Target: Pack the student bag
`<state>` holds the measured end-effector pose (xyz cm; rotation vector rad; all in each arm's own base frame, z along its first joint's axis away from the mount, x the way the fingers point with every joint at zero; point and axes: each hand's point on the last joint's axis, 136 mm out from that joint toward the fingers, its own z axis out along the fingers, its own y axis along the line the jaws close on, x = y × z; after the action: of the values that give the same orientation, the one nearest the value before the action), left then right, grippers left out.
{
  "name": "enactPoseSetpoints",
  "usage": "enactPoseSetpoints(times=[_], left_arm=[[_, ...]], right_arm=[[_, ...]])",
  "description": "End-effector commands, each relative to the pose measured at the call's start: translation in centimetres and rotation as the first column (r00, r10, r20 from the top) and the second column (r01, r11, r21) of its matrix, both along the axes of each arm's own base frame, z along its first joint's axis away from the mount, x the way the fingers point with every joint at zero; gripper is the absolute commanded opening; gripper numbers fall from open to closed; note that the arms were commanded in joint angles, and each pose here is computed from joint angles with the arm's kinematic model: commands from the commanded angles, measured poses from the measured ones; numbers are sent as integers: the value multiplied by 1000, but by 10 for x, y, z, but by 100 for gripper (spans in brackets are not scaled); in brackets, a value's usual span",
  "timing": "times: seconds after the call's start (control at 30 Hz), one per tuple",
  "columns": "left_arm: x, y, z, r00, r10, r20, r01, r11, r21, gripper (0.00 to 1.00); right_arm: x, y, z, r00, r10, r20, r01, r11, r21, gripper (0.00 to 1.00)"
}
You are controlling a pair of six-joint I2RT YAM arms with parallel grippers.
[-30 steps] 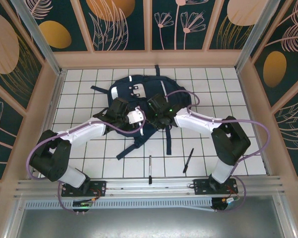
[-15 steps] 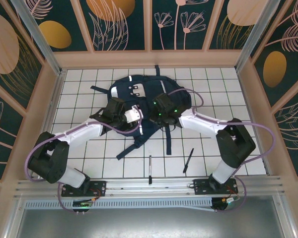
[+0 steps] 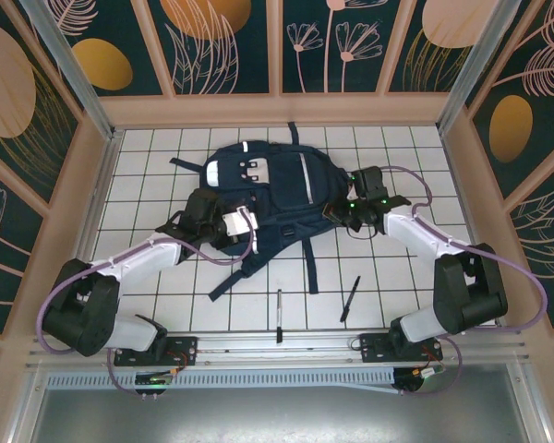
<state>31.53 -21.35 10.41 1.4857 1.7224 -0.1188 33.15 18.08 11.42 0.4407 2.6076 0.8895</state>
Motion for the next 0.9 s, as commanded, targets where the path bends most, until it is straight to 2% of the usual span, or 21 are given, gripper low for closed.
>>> enactPoseSetpoints(times=[0.0,0.13,0.23,0.37,0.5,0.7,0.87], left_arm=[[11,28,0,997,51,52,-55,997,61,0],[18,36,4,997,55,48,-58,997,58,0],[18,30,11,999,35,31,-36,999,35,0],[19,25,16,999,30,18,-30,999,10,0],[21,26,19,999,47,20,-47,999,-2,0],[19,23,22,999,48,5,-48,998,-27,0],[21,20,26,999,50,-1,-50,998,-44,0]], right_arm=[[-1,-20,1,998,53,27,-51,996,-67,10],[-13,-13,8,975,215,60,-208,973,-103,27],[-19,-11,11,949,299,101,-280,944,-174,37],[-28,3,6,923,365,121,-326,910,-256,45],[-28,26,3,917,382,118,-331,891,-311,45],[-8,24,-9,946,311,88,-249,875,-415,40],[-14,35,-34,944,329,14,-287,843,-455,40]])
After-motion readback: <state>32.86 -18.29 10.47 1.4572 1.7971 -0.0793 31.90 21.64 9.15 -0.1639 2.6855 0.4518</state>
